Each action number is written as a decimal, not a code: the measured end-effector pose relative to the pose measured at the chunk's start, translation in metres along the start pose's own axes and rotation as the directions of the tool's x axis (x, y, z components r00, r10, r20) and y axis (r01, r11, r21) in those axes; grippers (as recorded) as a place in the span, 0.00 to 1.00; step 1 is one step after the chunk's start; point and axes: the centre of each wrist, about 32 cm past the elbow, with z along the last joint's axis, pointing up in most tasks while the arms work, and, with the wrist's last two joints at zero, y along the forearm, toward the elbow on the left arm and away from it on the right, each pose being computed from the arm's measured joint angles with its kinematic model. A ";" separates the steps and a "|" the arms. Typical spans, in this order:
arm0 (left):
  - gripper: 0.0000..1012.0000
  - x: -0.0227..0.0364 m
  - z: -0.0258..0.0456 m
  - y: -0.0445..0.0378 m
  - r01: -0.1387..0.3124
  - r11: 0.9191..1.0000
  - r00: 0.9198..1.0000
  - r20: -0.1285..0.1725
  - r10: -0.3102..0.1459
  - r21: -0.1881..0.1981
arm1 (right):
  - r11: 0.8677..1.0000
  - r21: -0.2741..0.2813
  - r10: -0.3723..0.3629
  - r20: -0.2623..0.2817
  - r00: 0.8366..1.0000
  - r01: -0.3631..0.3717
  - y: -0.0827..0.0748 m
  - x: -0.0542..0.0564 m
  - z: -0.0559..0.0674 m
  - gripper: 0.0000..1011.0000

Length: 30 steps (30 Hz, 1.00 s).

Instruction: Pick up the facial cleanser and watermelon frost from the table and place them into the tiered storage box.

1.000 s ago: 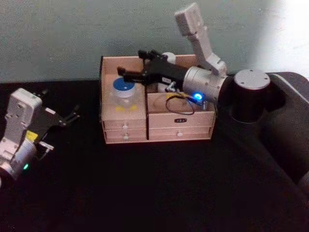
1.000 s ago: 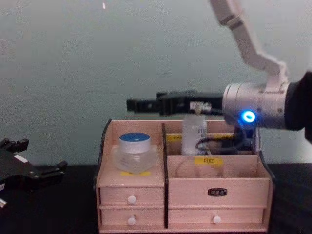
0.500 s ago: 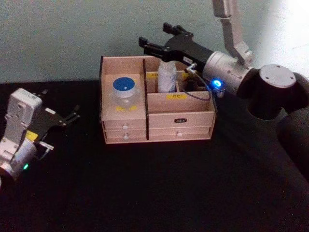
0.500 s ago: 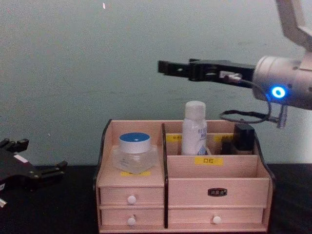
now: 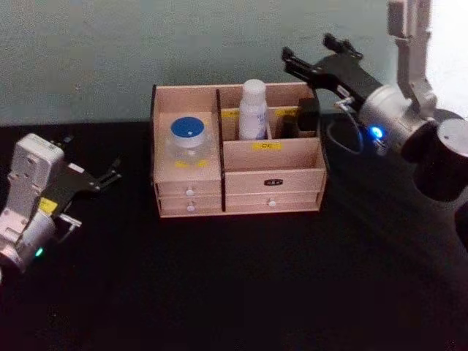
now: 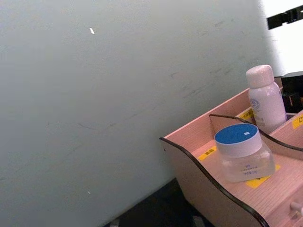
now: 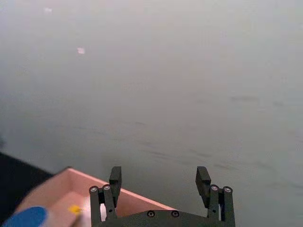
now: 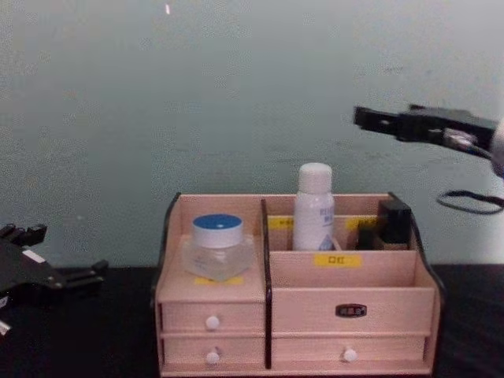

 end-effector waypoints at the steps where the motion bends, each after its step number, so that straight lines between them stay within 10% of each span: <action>1: 0.99 0.0000 0.0000 0.0000 0.000 1.000 1.000 0.000 0.000 0.000 | 1.000 0.001 -0.013 -0.002 1.000 0.013 -0.002 0.001 -0.001 0.99; 11: 0.99 0.0000 0.0000 0.0000 0.000 1.000 1.000 0.000 0.000 0.000 | 0.982 -0.006 -0.188 0.003 0.982 0.188 -0.026 0.008 -0.031 0.99; 30: 0.99 0.0000 0.0000 0.0000 0.000 1.000 1.000 0.000 0.000 0.000 | 0.957 -0.107 -0.271 0.005 0.963 0.270 -0.042 0.003 -0.069 0.99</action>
